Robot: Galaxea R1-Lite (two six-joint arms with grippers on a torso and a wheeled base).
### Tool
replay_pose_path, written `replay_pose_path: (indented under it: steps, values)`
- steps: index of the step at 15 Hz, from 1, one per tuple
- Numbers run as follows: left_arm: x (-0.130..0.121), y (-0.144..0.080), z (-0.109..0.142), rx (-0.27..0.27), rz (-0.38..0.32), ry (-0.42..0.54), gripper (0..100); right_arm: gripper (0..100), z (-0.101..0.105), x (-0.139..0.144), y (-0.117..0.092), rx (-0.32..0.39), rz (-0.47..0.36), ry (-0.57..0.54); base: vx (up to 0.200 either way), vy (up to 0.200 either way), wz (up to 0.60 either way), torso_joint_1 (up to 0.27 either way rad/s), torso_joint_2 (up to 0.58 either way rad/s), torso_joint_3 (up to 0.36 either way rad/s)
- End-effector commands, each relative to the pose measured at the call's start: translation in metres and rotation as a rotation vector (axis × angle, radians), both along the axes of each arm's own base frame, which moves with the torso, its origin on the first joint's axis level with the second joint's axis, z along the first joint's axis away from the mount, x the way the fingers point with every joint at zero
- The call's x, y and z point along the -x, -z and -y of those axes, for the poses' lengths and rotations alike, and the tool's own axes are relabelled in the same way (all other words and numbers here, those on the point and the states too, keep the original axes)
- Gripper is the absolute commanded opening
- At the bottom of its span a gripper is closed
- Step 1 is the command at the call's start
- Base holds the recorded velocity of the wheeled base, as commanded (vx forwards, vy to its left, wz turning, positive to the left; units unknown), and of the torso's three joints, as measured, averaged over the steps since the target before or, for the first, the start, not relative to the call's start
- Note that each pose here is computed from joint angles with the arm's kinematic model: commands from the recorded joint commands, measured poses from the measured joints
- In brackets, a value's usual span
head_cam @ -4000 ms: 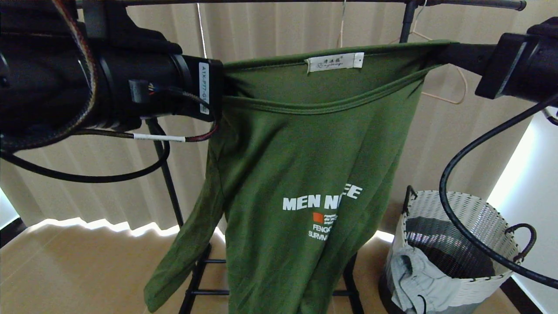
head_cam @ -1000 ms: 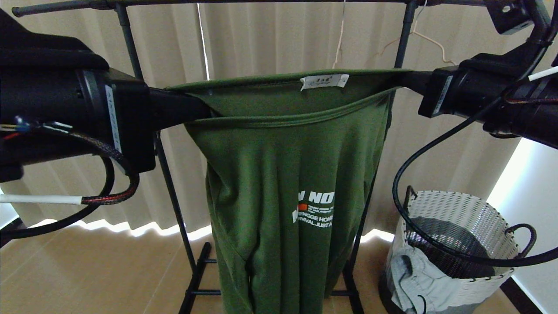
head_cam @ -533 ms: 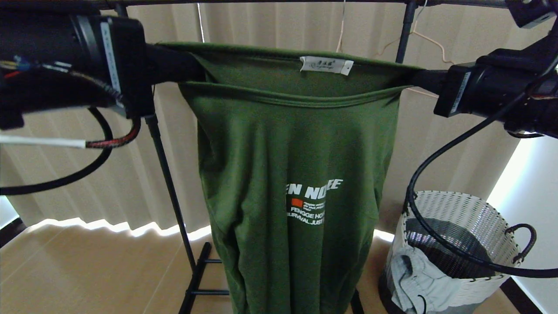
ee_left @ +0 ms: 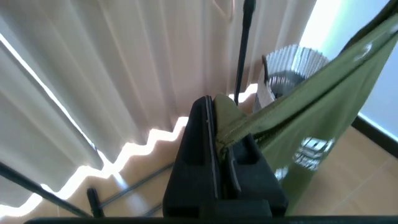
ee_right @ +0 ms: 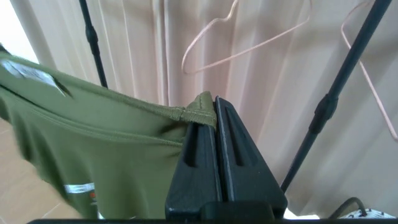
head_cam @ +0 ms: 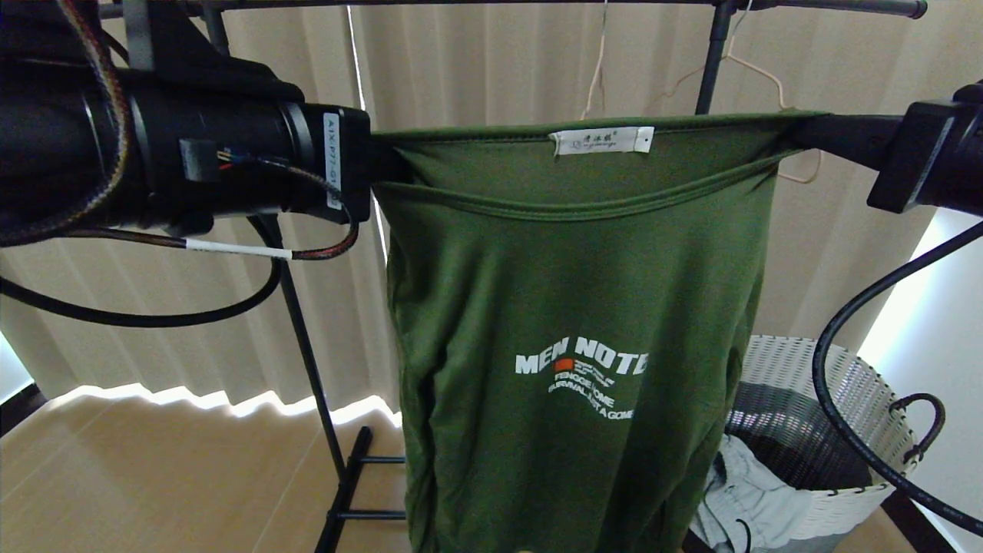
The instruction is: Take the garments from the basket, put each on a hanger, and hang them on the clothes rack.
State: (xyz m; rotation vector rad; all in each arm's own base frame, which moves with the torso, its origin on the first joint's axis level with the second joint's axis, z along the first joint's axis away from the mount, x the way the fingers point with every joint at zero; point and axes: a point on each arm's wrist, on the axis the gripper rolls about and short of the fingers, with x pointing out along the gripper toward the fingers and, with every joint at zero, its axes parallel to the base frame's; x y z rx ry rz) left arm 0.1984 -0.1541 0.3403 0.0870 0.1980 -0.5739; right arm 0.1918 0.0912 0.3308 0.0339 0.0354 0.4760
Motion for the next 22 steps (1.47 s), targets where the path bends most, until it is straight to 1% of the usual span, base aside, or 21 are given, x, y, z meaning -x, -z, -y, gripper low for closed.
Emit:
replay_pose_path:
  steps: [1, 4, 7, 9, 11, 21, 22]
  values:
    - [0.003, 0.004, -0.002, -0.007, -0.009, 0.0, 0, 0, 0.0, 0.001, 0.0, 0.0, 0.0, -0.002, 0.0, 0.0, 0.0, 0.0, 0.0, 0.0]
    - [0.005, 0.005, -0.002, -0.008, -0.009, 0.006, 0, 0, 0.001, 0.001, 0.002, 0.004, -0.008, 0.0, 0.0, 0.0, 0.0, 0.0, 0.0, 0.0]
    - [0.006, -0.004, -0.003, 0.006, 0.021, 0.006, 0, 0, 0.001, 0.002, 0.001, 0.004, -0.008, 0.003, 0.0, 0.0, 0.0, 0.0, 0.0, 0.0]
    - [0.006, -0.006, -0.003, 0.007, 0.027, 0.007, 0, 0, 0.001, 0.002, 0.002, 0.011, -0.02, 0.003, 0.0, 0.0, 0.0, 0.0, 0.0, 0.0]
    - [0.006, -0.005, -0.003, 0.005, 0.025, 0.007, 0, 0, 0.001, 0.003, 0.004, 0.019, -0.035, 0.004, 0.0, 0.0, 0.0, 0.0, 0.0, 0.0]
    - [0.005, -0.001, -0.003, -0.005, 0.012, 0.005, 0, 0, 0.002, 0.003, 0.005, 0.023, -0.045, 0.004, 0.0, 0.0, 0.0, 0.0, 0.0, 0.0]
    - [0.005, 0.0, -0.003, -0.006, 0.011, 0.005, 0, 100, 0.002, 0.003, 0.005, 0.025, -0.046, 0.004, 0.0, 0.0, 0.0, 0.0, 0.0, 0.0]
